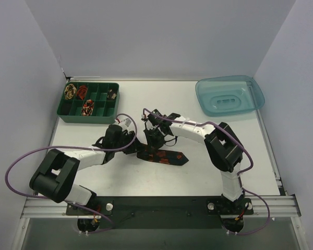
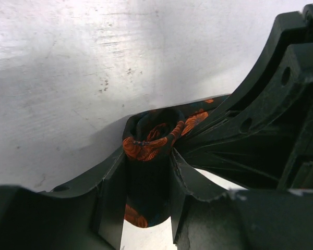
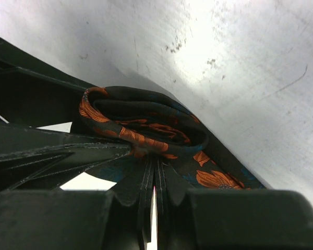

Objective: Roll the ties
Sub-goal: Roll the tie at the center of the board.

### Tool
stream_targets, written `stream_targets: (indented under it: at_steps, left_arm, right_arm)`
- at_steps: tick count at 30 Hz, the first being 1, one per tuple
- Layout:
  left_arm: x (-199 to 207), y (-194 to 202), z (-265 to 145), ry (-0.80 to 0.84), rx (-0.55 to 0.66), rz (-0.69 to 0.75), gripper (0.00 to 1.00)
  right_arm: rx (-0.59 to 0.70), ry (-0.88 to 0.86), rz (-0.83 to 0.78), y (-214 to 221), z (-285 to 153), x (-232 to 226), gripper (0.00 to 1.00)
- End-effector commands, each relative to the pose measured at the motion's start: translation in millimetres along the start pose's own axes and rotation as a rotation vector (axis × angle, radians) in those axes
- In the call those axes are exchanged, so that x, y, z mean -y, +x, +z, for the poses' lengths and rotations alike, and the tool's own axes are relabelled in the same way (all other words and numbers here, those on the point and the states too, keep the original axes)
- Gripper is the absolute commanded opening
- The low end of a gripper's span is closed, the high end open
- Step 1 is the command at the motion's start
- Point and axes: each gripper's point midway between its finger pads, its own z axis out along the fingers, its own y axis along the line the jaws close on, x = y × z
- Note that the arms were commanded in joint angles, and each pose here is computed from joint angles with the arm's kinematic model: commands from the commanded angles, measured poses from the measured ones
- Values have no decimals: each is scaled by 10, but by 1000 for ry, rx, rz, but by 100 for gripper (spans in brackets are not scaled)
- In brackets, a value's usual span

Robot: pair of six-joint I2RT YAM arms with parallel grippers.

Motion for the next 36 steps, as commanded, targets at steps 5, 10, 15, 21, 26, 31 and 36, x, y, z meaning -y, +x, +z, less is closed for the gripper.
stream_targets:
  at_steps: [5,10,15,21,26,31,36]
  left_arm:
    - [41,-228,-152,-133,-55,106,28]
    - [-23,-308,-166,-176,-52,81,28]
    - [-33,-342,-161,-166,-38,61,28]
    - [9,-387,-176,-138,-26,59,28]
    - [65,-431,-236,-111,-15,97,28]
    - [68,-437,-324,-97,-30,128,29]
    - [12,-317,-291,-95,-121,151,28]
  right_arm:
    - [-24,96,-2,-26,163,198,4]
    - [-31,104,-4,-26,181,218,3]
    - [-54,121,-4,47,229,278,3]
    - [-106,137,5,182,346,330,4]
    - [-153,167,17,283,443,423,4]
    - [-171,192,18,333,453,486,3]
    - [-178,203,19,358,448,524,3]
